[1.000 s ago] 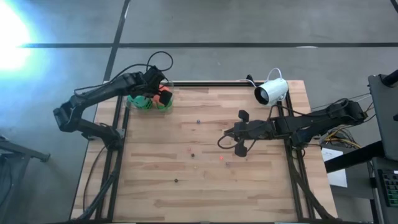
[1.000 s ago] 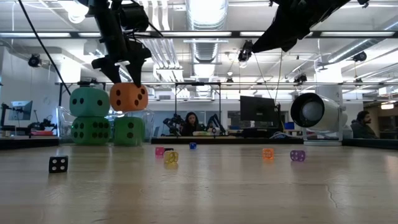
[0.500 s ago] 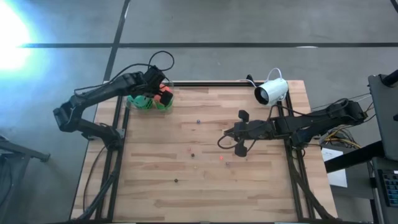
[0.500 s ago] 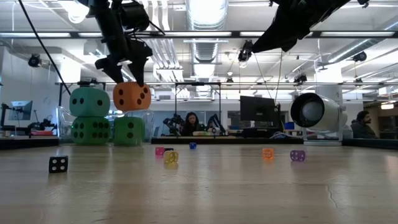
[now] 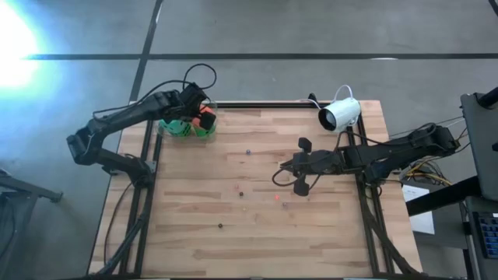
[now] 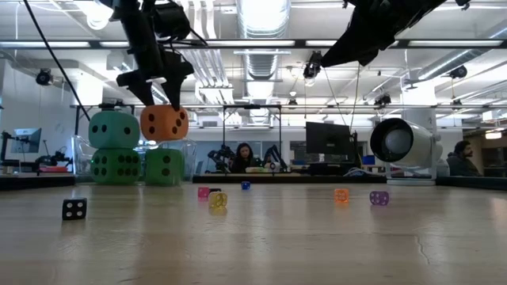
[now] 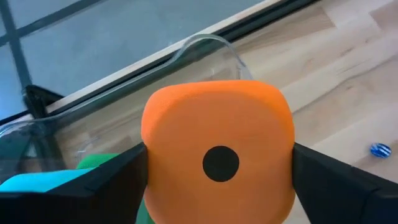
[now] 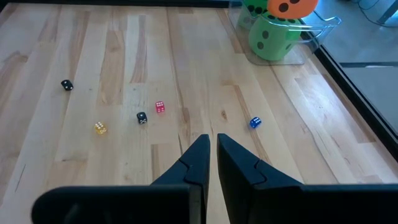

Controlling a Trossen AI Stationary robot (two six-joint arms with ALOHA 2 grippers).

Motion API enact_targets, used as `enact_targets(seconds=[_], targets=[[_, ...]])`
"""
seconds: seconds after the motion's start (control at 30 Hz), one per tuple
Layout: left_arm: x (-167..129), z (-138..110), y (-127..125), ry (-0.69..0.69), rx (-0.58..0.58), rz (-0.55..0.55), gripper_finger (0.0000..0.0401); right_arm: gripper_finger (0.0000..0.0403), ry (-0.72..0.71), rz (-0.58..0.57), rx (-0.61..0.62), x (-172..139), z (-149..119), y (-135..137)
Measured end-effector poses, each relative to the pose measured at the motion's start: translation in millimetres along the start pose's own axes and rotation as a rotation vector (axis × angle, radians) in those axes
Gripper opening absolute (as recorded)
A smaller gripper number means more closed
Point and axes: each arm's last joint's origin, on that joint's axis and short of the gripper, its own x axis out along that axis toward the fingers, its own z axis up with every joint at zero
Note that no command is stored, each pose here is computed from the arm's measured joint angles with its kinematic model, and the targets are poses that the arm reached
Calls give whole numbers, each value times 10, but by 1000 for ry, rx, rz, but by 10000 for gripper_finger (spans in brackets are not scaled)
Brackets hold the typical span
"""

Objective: Pick & Place Dice
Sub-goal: Put the large orange die into the transparent bin

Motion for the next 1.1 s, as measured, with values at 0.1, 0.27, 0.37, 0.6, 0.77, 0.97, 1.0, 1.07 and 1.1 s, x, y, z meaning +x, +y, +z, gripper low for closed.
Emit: enact_targets(seconds=[0.1,0.27,0.37,0.6,0.77,0.97,1.0,1.07,1.1], targets=[[-2,1,-13,0,34,-18,334,27,0,0,0,0,0,0],[-2,-3,-18,9,46,-35,369,27,0,0,0,0,0,0],[-2,3,-22,4,44,-41,393,27,0,0,1,0,0,0],[-1,4,-30,8,45,-64,392,27,0,0,0,0,0,0],[-1,5,-30,7,31,-64,394,27,0,0,0,0,0,0],[0,1,-26,6,9,-48,377,27,0,0,0,0,0,1],[0,1,-26,5,9,-47,371,27,0,0,0,0,0,0],[0,1,-25,5,9,-45,360,27,0,0,1,0,0,0],[0,1,-26,4,10,-45,355,27,0,0,0,0,0,1]])
